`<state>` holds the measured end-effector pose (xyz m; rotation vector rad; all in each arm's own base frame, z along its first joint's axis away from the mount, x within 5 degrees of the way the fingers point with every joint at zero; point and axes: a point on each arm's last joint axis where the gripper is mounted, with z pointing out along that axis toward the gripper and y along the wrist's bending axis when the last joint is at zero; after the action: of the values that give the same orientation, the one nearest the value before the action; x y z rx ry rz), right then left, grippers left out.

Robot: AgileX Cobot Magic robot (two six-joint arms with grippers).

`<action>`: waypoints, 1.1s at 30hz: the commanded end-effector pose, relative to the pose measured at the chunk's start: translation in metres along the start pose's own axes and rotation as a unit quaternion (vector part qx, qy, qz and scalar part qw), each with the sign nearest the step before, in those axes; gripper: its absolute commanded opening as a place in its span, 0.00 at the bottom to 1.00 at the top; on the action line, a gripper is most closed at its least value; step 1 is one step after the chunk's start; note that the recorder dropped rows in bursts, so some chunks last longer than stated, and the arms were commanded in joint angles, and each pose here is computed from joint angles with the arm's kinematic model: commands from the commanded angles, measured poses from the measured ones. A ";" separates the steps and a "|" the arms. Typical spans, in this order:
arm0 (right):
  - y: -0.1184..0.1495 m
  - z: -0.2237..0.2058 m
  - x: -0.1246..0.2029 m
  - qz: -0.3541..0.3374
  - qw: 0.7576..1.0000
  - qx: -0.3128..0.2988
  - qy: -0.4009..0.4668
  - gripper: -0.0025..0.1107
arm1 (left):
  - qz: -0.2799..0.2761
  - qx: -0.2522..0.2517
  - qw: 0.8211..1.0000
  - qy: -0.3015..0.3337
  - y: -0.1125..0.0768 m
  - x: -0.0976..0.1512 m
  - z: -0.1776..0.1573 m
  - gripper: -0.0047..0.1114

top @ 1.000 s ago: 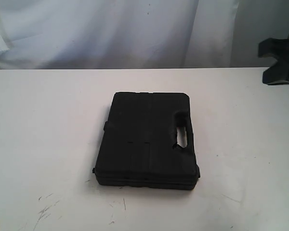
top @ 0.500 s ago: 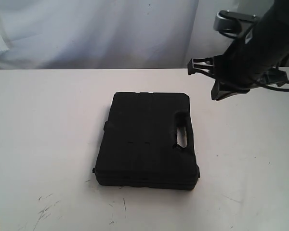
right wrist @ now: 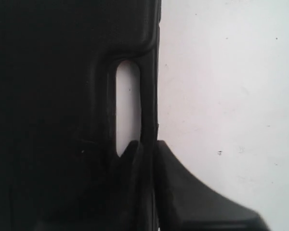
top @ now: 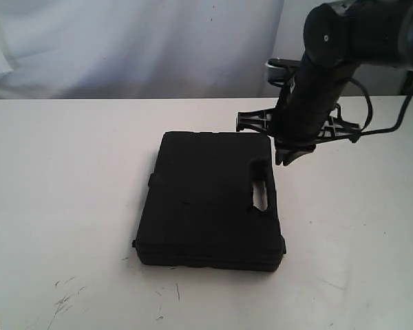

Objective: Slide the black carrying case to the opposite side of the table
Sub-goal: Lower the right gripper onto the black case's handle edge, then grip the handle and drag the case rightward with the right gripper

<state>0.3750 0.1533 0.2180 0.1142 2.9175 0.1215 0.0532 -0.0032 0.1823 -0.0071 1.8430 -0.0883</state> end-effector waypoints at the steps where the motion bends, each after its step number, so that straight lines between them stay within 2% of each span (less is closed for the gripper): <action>1: 0.000 0.017 -0.001 0.004 1.000 0.019 0.020 0.21 | -0.002 -0.001 1.000 -0.007 0.000 0.000 0.000 0.04; 4: 0.001 0.027 -0.002 0.003 1.000 0.019 0.020 0.30 | -0.002 -0.001 1.000 -0.007 0.000 0.000 0.000 0.04; 7: 0.003 0.032 -0.005 0.002 1.000 0.011 0.007 0.33 | -0.002 -0.001 1.000 -0.007 0.000 0.000 0.000 0.04; 13: 0.006 0.045 -0.011 0.003 1.000 -0.002 -0.016 0.33 | -0.002 -0.001 1.000 -0.007 0.000 0.000 0.000 0.04; 29: 0.003 0.089 -0.002 0.003 0.999 0.027 0.042 0.32 | -0.002 -0.001 1.000 -0.007 0.000 0.000 0.000 0.04; 33: 0.003 0.090 -0.002 0.003 0.999 0.028 0.044 0.23 | -0.002 -0.001 1.000 -0.007 0.000 0.000 0.000 0.04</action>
<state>0.3967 0.1618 0.1278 0.1415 3.0140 0.0533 0.0532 -0.0032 0.1823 -0.0071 1.8430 -0.0883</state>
